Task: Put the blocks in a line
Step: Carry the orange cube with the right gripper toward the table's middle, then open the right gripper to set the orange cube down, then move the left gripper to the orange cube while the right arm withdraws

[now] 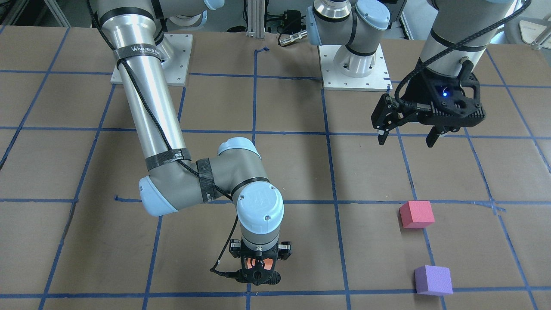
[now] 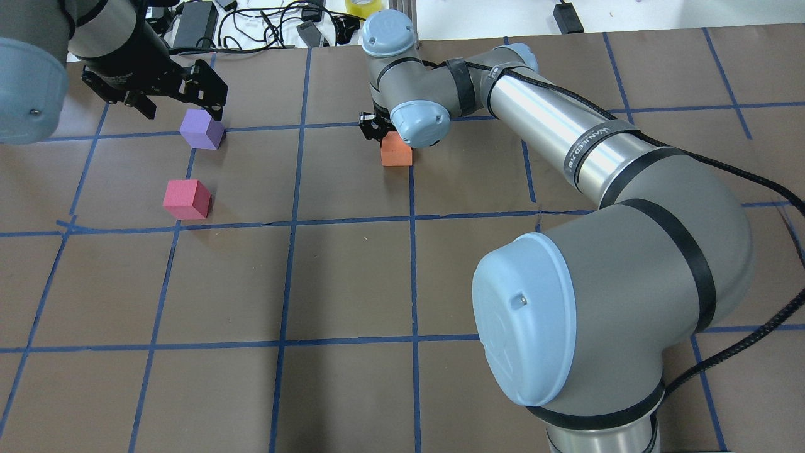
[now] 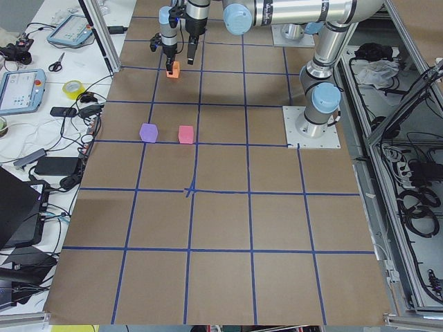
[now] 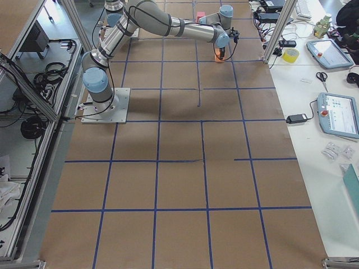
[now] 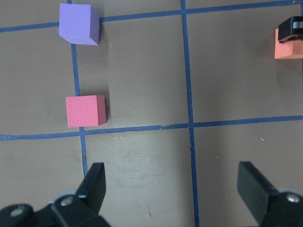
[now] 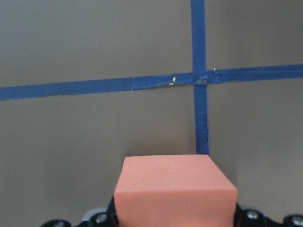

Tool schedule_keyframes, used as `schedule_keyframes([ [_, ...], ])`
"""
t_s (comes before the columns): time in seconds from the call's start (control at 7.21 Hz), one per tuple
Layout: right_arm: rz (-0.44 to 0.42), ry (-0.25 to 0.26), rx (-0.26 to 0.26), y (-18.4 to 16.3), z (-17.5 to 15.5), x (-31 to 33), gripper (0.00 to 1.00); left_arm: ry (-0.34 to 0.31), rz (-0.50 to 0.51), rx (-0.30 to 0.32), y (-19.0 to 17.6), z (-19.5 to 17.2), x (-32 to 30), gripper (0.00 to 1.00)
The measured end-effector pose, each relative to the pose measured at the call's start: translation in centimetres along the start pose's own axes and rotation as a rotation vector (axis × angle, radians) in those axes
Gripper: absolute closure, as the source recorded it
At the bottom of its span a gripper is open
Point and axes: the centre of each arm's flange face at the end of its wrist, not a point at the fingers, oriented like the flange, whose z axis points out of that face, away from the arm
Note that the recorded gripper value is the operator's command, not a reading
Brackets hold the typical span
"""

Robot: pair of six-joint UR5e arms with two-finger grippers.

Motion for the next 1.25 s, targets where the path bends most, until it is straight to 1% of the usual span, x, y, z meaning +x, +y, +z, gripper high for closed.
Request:
schedule_keyframes([
  [0.28, -0.009, 0.002, -0.005, 0.1, 0.1, 0.0, 0.0, -0.002, 0.0, 0.002, -0.2, 0.1, 0.0, 0.0],
  [0.42, -0.012, -0.001, 0.001, 0.1, -0.5, 0.1, 0.0, -0.003, 0.005, 0.004, -0.3, 0.1, -0.1, 0.0],
  [0.55, -0.011, -0.008, 0.019, 0.0, -2.4, 0.2, 0.0, -0.003, 0.012, 0.009, -0.4, -0.1, -0.1, 0.0],
  [0.69, -0.008, -0.015, 0.038, 0.0, -6.1, 0.9, 0.0, -0.001, 0.012, 0.012, -0.5, -0.2, -0.1, 0.0],
  [0.83, -0.005, -0.014, 0.041, 0.2, -10.8, 2.3, 0.0, 0.0, 0.007, 0.012, -0.6, -0.1, -0.1, 0.0],
  [0.97, 0.002, -0.012, 0.037, 0.9, -16.1, 4.3, 0.0, 0.001, 0.008, 0.014, -0.7, -0.1, -0.1, 0.0],
  [1.11, 0.018, -0.006, 0.018, 2.3, -21.8, 7.0, 0.0, 0.001, 0.015, 0.022, -0.9, -0.1, 0.0, 0.0],
  [1.25, 0.018, 0.003, -0.001, 3.8, -26.7, 10.2, 0.0, 0.007, 0.013, 0.024, -1.2, 0.3, 0.2, 0.0],
])
